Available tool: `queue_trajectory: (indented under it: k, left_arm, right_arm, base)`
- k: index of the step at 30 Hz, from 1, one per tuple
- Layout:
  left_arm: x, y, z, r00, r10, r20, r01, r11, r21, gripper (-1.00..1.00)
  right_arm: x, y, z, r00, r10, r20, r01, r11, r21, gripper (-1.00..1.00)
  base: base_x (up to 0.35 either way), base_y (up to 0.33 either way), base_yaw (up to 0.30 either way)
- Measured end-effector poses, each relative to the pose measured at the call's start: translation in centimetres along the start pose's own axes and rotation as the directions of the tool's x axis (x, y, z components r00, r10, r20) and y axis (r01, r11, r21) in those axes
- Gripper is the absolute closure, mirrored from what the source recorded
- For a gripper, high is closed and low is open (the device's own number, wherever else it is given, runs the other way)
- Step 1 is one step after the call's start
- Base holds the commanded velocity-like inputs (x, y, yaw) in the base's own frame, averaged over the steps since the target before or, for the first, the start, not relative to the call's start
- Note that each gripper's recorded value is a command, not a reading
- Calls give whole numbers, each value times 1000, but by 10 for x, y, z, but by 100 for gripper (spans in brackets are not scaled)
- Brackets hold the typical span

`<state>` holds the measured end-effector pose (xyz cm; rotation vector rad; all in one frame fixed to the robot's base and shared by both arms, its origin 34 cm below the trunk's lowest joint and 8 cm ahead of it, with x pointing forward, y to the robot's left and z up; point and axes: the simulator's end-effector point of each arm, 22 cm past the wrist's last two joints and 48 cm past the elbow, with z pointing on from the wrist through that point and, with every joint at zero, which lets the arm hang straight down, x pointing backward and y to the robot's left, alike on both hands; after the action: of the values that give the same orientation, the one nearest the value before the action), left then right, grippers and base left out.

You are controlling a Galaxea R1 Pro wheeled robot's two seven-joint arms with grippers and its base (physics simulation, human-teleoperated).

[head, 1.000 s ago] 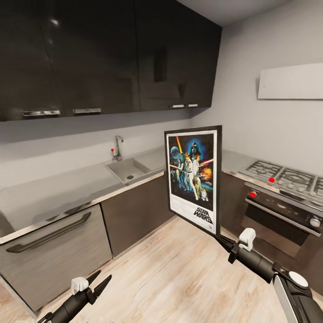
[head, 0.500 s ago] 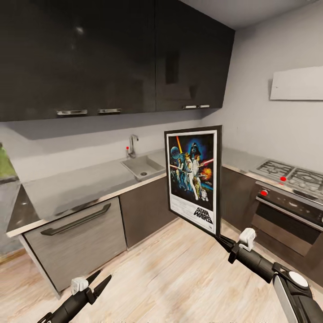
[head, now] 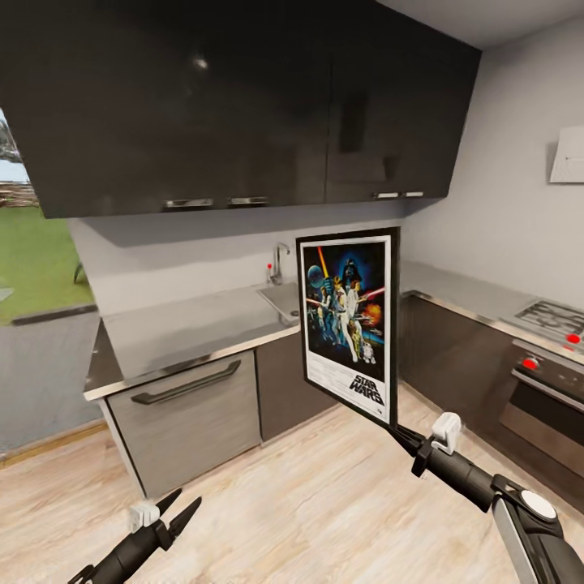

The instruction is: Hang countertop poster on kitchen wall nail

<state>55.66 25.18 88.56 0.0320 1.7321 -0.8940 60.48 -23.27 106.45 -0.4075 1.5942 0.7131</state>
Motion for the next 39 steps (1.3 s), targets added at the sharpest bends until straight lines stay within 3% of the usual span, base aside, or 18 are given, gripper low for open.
queue_trajectory:
  k: [10,15,19,24,39]
  left_arm:
    - [11,0,-10,1000,-10,-16,10,1000,-10,-100]
    - [60,-3,-53,995,-62,-82,58,997,-50,-100]
    - [106,-6,-105,983,-122,-139,107,988,-111,-100]
    - [115,3,-135,981,-178,-73,160,966,-204,-100]
    - [116,7,-146,981,-191,-43,175,954,-244,-100]
  right_arm:
    - [-2,0,-1,1000,-3,4,3,1000,2,100]
    - [-2,0,-1,1000,-2,4,2,1000,3,100]
    - [-2,1,0,1000,-2,3,2,1000,0,100]
    - [-3,1,0,1000,-3,5,3,1000,0,100]
    - [-5,4,0,1000,-8,7,8,1000,-3,100]
  base:
    - [-62,155,278]
    - [-8,19,278]
    - [-2,5,278]
    - [0,1,278]
    - [60,0,279]
